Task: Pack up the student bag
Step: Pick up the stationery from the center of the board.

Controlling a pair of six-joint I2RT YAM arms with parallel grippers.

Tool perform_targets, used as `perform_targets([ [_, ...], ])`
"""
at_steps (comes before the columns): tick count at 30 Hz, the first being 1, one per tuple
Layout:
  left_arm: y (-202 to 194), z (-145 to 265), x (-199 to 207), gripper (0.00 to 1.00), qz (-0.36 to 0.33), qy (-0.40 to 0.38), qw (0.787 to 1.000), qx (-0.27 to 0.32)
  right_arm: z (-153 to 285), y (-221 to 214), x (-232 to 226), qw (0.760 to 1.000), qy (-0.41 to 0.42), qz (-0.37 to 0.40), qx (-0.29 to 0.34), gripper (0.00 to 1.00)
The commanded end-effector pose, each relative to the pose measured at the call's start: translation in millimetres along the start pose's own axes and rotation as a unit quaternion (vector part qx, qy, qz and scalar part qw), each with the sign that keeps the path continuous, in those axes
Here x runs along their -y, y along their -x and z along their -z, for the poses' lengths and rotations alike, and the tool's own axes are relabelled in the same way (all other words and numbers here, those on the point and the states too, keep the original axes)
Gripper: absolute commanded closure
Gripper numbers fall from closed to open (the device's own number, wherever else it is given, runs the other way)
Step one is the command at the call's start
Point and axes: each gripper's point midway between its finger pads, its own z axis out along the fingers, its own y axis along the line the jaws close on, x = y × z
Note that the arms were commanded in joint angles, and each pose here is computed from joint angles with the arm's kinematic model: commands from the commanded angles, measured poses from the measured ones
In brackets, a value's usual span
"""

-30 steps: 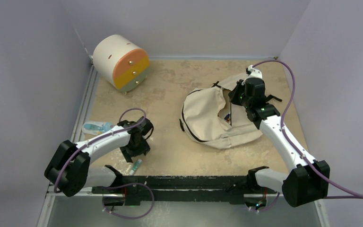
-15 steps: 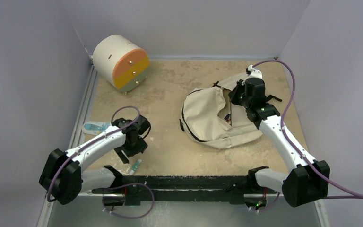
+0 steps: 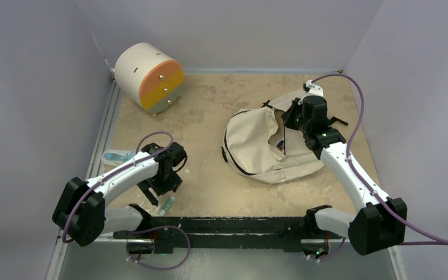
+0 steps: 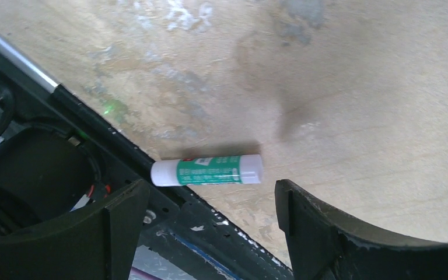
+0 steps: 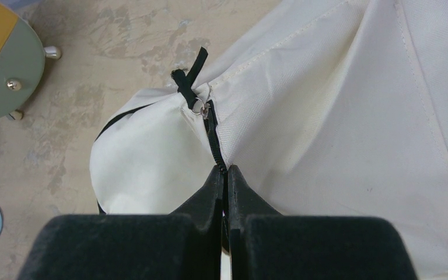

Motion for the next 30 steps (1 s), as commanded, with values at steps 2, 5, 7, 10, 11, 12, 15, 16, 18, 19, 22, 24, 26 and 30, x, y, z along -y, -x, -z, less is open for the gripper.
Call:
perform_targets([
  [2,0,6,26,0.21,-0.046,-0.066,0.997,-0.004,8,32,-25,0.998,0.048,-0.009,0.047,1.00],
  [5,-2,5,25,0.21,-0.043,-0.074,0.996,-0.005,7,31,-25,0.998,0.048,-0.009,0.046,1.00],
  [7,-1,5,24,0.21,-0.037,-0.072,0.997,-0.002,6,30,-26,0.998,0.050,-0.009,0.044,1.00],
  [10,0,3,23,0.21,-0.024,-0.056,0.998,-0.001,6,31,-27,0.998,0.053,-0.009,0.043,1.00],
  [11,0,2,22,0.21,-0.022,-0.046,0.999,-0.002,6,31,-28,0.998,0.054,-0.009,0.043,1.00],
  [12,0,1,22,0.21,-0.022,-0.036,0.999,-0.003,6,32,-27,0.998,0.053,-0.009,0.044,1.00],
  [15,-1,-4,21,0.21,-0.031,-0.008,0.999,-0.006,6,31,-27,0.998,0.052,-0.009,0.044,1.00],
  [16,-1,-4,21,0.21,-0.037,-0.004,0.999,-0.005,6,30,-26,0.998,0.051,-0.009,0.043,1.00],
  [18,-2,-5,24,0.22,-0.054,-0.010,0.998,-0.002,6,29,-26,0.998,0.051,-0.008,0.042,1.00],
  [19,-3,-5,25,0.23,-0.061,-0.016,0.998,-0.001,6,29,-25,0.998,0.050,-0.008,0.042,1.00],
  [22,-5,-6,30,0.24,-0.079,-0.037,0.996,0.005,6,28,-25,0.998,0.051,-0.009,0.043,1.00],
  [24,-6,-6,32,0.25,-0.088,-0.045,0.995,0.006,6,28,-25,0.998,0.051,-0.010,0.042,1.00],
  [26,-7,-7,33,0.25,-0.094,-0.048,0.994,0.005,6,28,-26,0.998,0.051,-0.011,0.043,1.00],
  [30,-13,-13,36,0.25,-0.108,-0.047,0.993,-0.003,6,28,-25,0.998,0.051,-0.010,0.042,1.00],
])
